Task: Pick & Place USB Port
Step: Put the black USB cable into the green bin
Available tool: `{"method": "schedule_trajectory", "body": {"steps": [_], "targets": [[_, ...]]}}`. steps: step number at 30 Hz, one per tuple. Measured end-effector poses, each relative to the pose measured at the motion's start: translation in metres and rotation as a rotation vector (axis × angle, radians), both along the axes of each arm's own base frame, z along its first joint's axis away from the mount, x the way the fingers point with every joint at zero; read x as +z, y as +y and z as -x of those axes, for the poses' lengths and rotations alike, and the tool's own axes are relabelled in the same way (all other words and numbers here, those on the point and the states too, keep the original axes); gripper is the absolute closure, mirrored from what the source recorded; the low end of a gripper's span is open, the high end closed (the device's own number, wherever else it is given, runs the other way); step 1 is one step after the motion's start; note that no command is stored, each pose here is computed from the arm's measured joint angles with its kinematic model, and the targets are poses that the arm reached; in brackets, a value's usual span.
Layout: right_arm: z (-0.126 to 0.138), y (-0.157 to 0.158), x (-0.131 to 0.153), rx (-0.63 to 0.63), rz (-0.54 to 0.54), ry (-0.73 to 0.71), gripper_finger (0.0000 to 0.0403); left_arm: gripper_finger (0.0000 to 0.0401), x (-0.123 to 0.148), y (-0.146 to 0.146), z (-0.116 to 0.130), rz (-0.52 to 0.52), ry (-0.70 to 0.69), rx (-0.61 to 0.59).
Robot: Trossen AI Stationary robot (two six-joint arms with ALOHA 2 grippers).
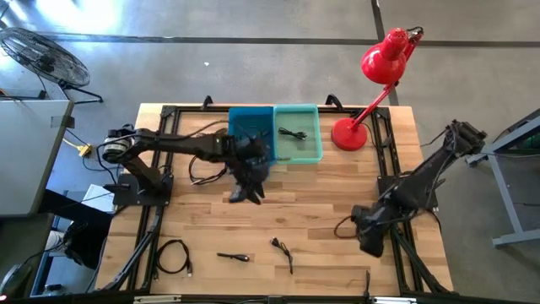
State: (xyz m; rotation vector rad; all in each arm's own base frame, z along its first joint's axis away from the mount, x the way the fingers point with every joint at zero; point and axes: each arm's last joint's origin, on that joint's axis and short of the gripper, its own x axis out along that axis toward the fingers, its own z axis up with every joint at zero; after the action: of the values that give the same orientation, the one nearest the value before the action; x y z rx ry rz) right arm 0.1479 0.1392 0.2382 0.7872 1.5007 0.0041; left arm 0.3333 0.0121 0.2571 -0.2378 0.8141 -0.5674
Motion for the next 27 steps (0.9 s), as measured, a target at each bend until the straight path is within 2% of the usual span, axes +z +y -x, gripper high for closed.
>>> {"method": "schedule_trajectory", "body": {"steps": [9, 17, 19, 22, 27], "targets": [[0.011, 0.050, 0.019, -0.103, -0.331, -0.088, 0.0300, 0.0256, -0.002, -0.032, -0.001, -0.110, 0.005, -0.014], [0.026, 0.072, 0.030, -0.277, -0.441, -0.178, 0.0300, 0.0256, -0.002, -0.039, 0.000, -0.099, 0.013, -0.043], [0.025, 0.076, 0.038, -0.311, -0.492, -0.297, 0.0300, 0.0256, -0.003, -0.039, 0.001, -0.092, 0.025, -0.049], [0.018, 0.080, 0.063, -0.329, -0.510, -0.527, 0.0304, 0.0256, -0.005, -0.040, 0.004, -0.087, 0.061, -0.060], [0.009, 0.083, 0.138, -0.291, -0.478, -0.892, 0.0335, 0.0256, -0.008, -0.053, 0.010, -0.095, 0.107, -0.115]]}}
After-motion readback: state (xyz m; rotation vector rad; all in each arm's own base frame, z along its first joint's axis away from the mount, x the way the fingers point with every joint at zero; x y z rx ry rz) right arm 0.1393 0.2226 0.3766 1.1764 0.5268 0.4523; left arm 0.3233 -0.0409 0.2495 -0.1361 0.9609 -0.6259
